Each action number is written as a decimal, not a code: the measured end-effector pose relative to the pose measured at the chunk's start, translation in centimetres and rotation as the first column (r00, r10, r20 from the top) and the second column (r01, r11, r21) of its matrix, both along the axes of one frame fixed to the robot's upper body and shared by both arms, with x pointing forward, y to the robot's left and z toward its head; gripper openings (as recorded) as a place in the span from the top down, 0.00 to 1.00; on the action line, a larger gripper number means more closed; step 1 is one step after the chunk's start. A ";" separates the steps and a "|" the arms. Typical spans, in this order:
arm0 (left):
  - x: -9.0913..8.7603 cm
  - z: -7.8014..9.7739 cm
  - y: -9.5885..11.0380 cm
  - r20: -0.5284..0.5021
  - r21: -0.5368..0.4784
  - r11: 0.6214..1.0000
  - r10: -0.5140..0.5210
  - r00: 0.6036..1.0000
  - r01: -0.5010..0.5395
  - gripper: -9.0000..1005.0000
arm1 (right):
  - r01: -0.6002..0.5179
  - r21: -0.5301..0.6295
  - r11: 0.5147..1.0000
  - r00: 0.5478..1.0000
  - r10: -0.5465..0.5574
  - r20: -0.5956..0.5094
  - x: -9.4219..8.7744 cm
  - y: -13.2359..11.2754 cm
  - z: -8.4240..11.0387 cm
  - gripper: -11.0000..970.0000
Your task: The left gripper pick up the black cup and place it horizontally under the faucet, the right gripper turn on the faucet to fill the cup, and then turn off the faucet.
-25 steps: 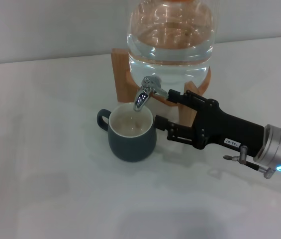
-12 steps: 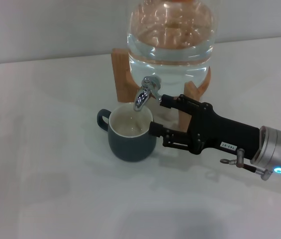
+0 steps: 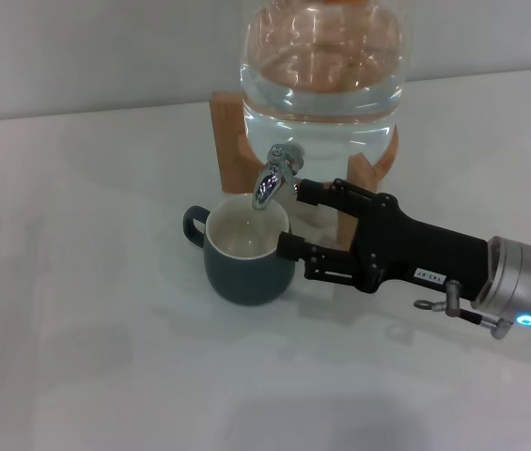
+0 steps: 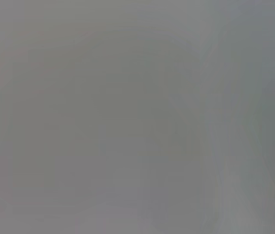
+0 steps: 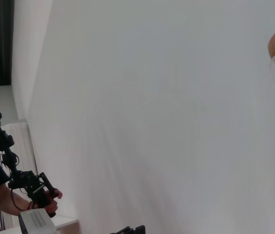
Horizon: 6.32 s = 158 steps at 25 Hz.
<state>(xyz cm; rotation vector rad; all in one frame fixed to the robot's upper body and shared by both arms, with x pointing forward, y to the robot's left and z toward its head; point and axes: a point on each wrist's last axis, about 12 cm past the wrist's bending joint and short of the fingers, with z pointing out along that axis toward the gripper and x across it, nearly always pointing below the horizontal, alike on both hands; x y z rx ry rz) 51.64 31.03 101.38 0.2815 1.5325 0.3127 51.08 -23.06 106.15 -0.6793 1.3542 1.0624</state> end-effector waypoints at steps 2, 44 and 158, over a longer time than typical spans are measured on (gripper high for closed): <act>0.0 0.0 0.0 0.000 0.000 1.000 0.001 1.000 -0.001 0.11 | -0.005 0.002 1.000 1.000 0.005 0.000 0.1 0.1 0.1 0.13; 0.3 -0.5 0.2 -0.053 0.001 1.000 0.013 0.999 -0.013 0.11 | -0.074 0.031 0.997 0.997 0.073 0.012 -3.8 -1.5 -0.7 0.13; 0.6 -1.0 -0.1 -0.105 -0.017 1.000 0.000 0.994 -0.002 0.12 | 0.006 -0.014 1.000 0.999 -0.005 0.049 0.3 -0.5 0.7 0.13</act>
